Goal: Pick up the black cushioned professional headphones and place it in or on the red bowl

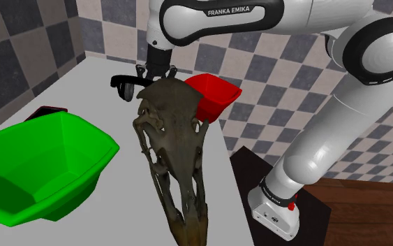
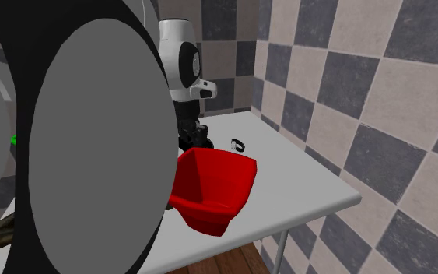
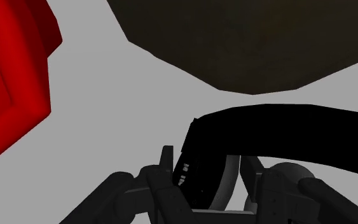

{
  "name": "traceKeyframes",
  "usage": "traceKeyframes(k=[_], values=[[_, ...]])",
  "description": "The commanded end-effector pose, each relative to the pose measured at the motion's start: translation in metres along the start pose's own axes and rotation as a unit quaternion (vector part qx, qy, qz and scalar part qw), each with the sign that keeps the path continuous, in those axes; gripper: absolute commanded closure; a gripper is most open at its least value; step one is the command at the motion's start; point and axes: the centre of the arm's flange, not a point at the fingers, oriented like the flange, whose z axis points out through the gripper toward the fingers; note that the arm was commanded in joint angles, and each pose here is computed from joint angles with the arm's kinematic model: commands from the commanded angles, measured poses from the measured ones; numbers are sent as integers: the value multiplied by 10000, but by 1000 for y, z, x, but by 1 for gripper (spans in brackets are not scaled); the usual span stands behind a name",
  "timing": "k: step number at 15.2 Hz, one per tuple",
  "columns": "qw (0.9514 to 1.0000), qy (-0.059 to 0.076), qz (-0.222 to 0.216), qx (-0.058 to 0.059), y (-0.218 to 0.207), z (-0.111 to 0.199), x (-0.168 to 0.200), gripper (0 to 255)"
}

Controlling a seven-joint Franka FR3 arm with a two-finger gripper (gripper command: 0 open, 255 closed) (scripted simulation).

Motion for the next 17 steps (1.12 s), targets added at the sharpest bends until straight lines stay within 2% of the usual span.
traceKeyframes(k=[1, 17], values=[[10000, -6, -1, -3, 0, -5, 0, 255], [10000, -6, -1, -3, -2, -89, 7, 255]])
